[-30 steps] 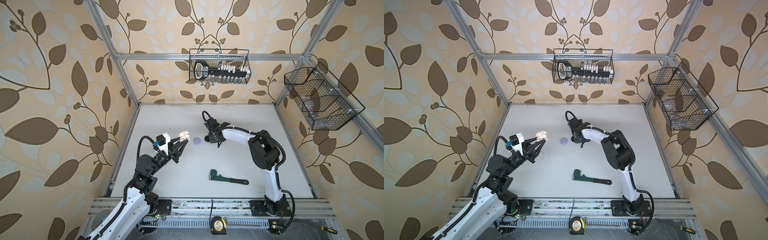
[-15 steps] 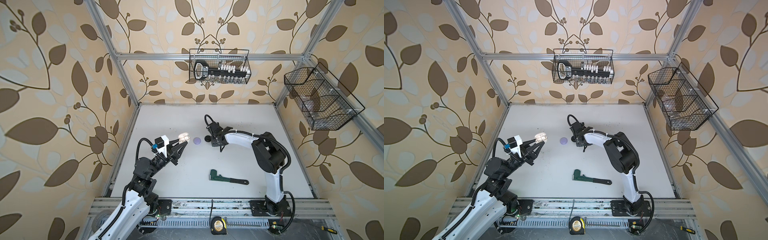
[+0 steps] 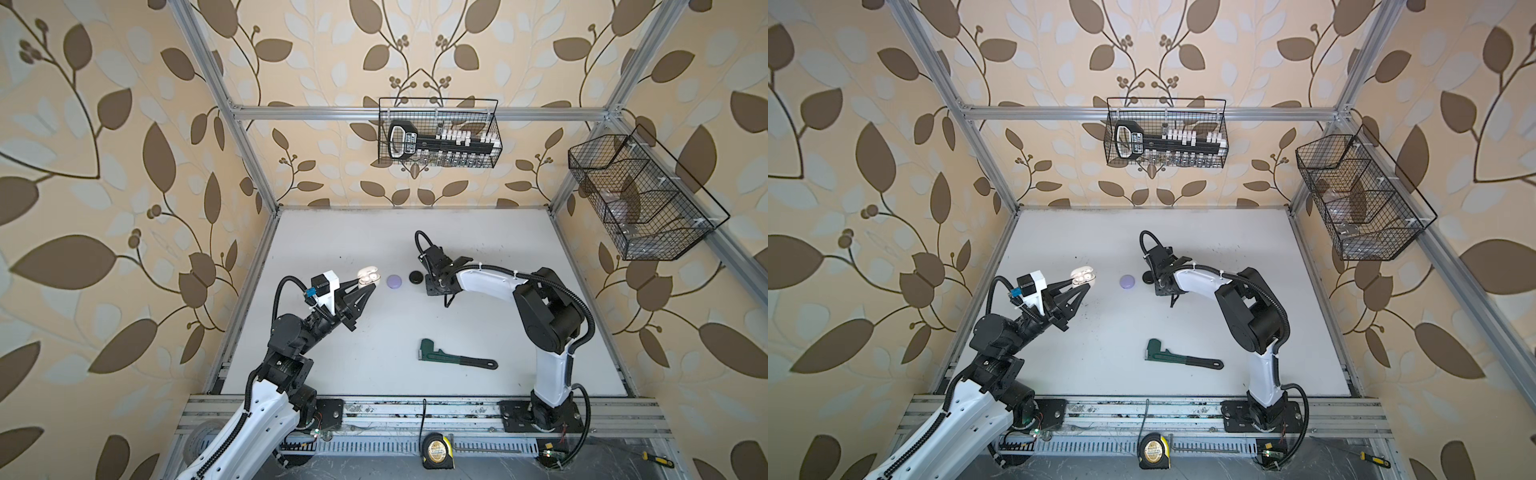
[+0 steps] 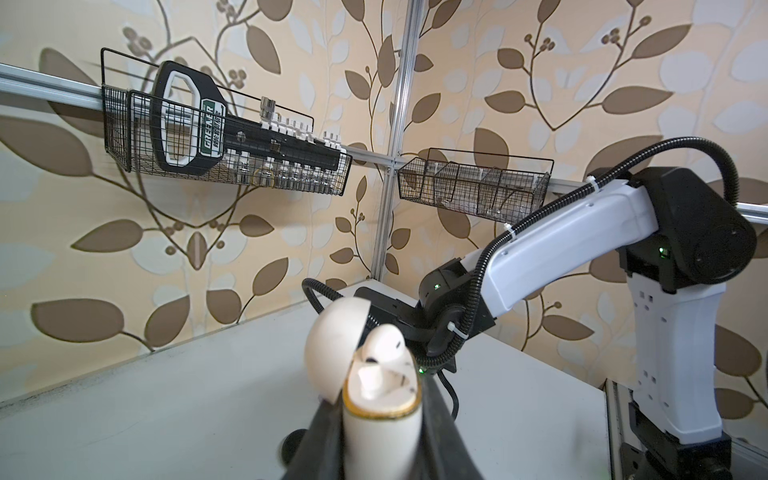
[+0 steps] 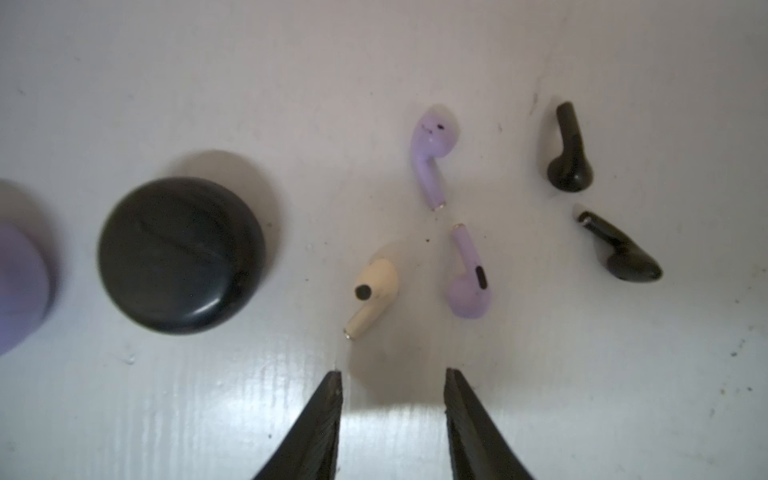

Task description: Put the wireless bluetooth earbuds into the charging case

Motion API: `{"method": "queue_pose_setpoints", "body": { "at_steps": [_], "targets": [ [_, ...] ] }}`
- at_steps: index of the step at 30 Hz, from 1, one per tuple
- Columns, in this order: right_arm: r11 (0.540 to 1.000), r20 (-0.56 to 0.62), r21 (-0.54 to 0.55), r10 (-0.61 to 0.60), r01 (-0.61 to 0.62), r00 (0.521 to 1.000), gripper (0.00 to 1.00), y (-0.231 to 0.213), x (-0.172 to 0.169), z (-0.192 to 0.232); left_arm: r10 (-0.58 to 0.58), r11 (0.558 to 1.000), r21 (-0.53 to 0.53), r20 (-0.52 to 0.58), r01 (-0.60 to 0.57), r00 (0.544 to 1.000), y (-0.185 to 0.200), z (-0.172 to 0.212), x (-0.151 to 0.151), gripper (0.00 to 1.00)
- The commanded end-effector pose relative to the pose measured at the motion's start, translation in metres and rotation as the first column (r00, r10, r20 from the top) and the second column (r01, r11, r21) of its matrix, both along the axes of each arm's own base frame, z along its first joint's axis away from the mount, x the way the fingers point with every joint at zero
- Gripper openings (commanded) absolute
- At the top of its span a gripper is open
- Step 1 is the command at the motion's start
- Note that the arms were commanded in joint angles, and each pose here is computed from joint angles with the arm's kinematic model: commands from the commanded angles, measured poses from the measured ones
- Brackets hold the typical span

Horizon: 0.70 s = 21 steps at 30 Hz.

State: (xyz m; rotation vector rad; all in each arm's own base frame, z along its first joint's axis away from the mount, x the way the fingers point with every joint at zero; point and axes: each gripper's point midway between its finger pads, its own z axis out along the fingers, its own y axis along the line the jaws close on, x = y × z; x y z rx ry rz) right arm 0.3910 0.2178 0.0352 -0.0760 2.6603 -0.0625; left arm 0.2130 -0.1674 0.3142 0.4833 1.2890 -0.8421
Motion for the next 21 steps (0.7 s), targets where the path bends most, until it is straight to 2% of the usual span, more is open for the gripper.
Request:
{"method": "queue_pose_setpoints", "body": {
  "at_steps": [1, 8, 16, 21],
  "targets": [
    [0.997, 0.013, 0.072, 0.002, -0.003, 1.000, 0.43, 0.019, 0.013, 0.010, -0.009, 1.000, -0.012, 0.056, 0.010, 0.998, 0.001, 0.011, -0.005, 0.00],
    [0.997, -0.008, 0.069, -0.021, 0.021, 1.000, 0.44, 0.020, 0.023, -0.004, -0.017, 1.000, -0.011, 0.052, 0.017, 0.999, 0.000, 0.010, -0.005, 0.00],
    [0.999, 0.004, 0.001, -0.051, 0.051, 0.999, 0.44, 0.003, 0.022, -0.008, -0.019, 1.000, -0.011, 0.055, 0.019, 0.998, 0.000, 0.012, -0.007, 0.00],
    [0.999, 0.005, 0.016, -0.051, 0.051, 0.999, 0.44, 0.002, 0.023, -0.013, -0.027, 0.999, -0.015, 0.054, 0.028, 0.998, -0.002, 0.011, -0.005, 0.00]
  ]
}}
